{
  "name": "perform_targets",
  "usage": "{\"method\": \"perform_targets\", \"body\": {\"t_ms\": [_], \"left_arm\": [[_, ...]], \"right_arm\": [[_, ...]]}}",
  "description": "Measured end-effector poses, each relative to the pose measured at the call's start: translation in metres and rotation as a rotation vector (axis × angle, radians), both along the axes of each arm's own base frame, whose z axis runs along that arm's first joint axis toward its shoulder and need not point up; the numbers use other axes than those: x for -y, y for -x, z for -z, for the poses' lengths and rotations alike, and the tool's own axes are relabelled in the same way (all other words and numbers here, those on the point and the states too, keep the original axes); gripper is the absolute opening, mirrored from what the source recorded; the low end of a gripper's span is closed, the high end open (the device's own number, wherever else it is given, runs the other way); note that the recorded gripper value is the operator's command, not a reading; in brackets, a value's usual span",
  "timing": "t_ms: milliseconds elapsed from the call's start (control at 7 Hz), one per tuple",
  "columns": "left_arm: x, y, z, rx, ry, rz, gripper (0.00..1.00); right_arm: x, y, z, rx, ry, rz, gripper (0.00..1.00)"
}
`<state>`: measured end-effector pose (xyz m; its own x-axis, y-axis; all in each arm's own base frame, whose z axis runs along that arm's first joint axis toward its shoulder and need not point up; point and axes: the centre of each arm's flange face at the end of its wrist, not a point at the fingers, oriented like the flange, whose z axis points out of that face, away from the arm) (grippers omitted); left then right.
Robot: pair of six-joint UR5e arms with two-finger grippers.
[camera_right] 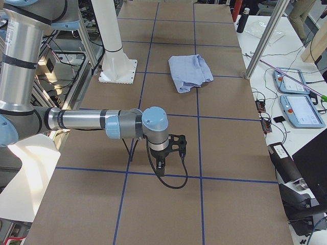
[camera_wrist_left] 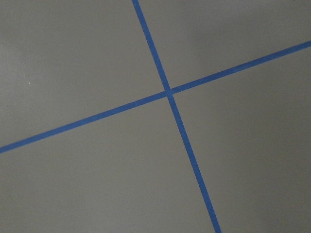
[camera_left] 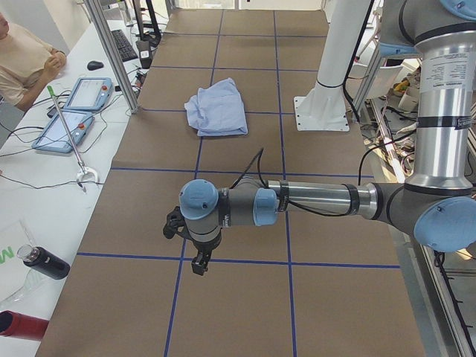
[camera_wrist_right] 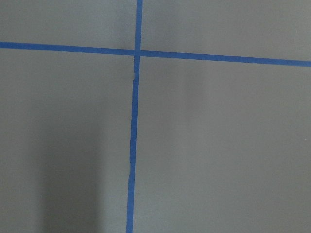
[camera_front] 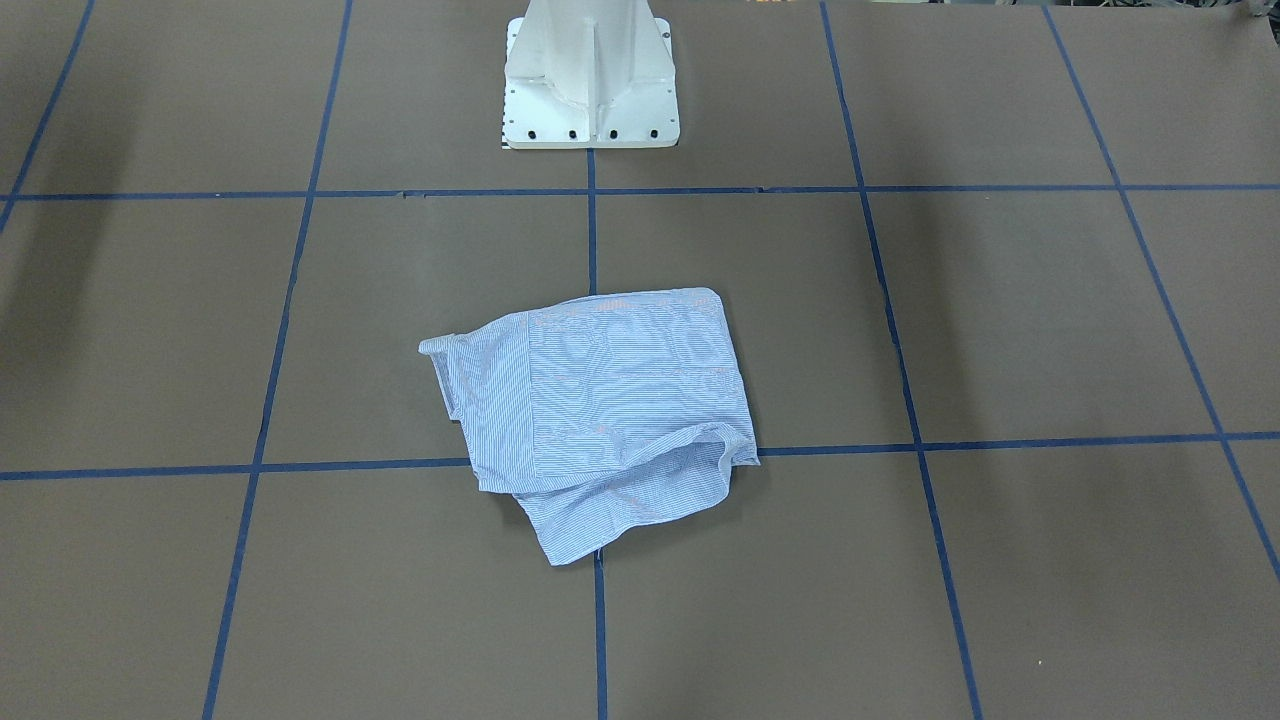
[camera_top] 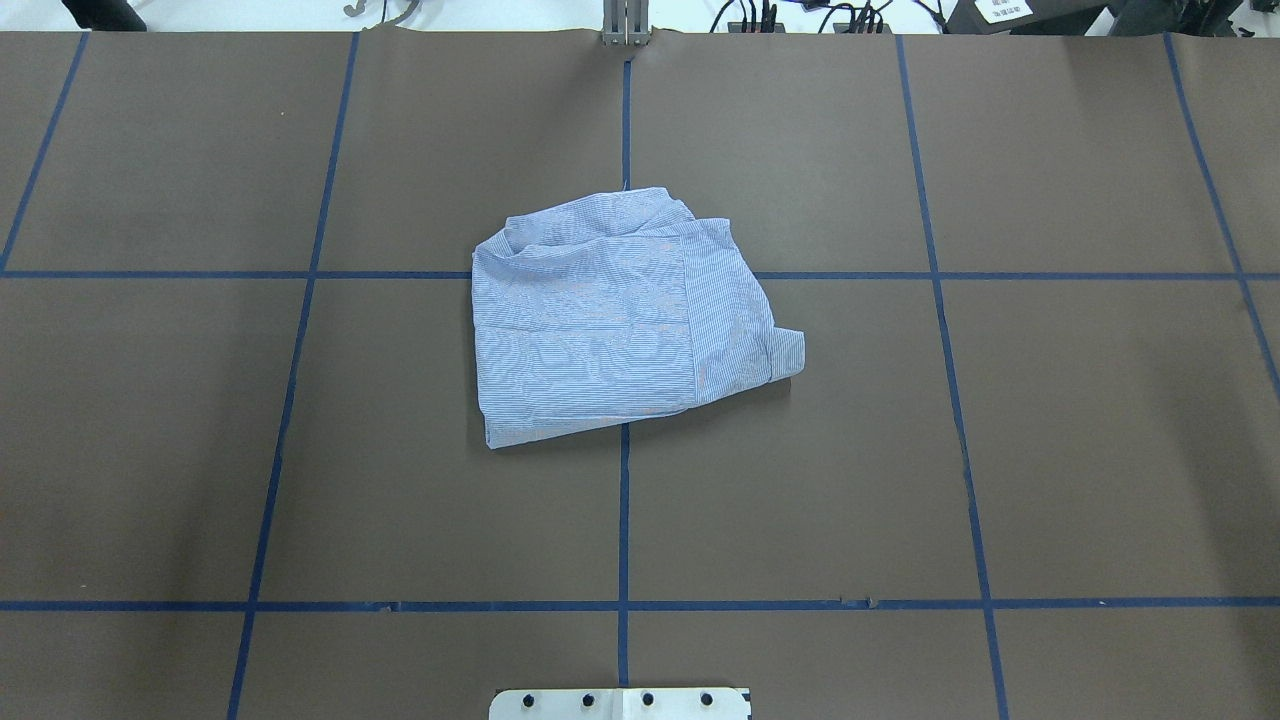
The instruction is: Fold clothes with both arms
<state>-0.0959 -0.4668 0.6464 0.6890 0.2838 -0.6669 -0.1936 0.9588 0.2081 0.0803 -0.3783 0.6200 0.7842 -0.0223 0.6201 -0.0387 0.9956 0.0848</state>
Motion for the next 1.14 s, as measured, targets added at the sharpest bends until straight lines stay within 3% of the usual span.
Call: {"method": "perform_targets", "body": {"t_ms": [286,714,1143], "left_arm": [[-0.0021,0.0011,-0.0052,0.009,0.015,0.002,1.0],[0.001,0.0026,-0.0009,0.022,-0.05,0.003,1.0],[-0.0028,0.0019,-0.0099,0.022,-0.051,0.003,1.0]], "right_arm": [[0.0,0.0,0.0003,0.0,-0.001,0.0,1.0],[0.0001,0.0,0.0003,0.0,-0.001,-0.001,1.0],[0.0,0.0001,-0.0004,0.002,0.002,-0.002,1.0]]}}
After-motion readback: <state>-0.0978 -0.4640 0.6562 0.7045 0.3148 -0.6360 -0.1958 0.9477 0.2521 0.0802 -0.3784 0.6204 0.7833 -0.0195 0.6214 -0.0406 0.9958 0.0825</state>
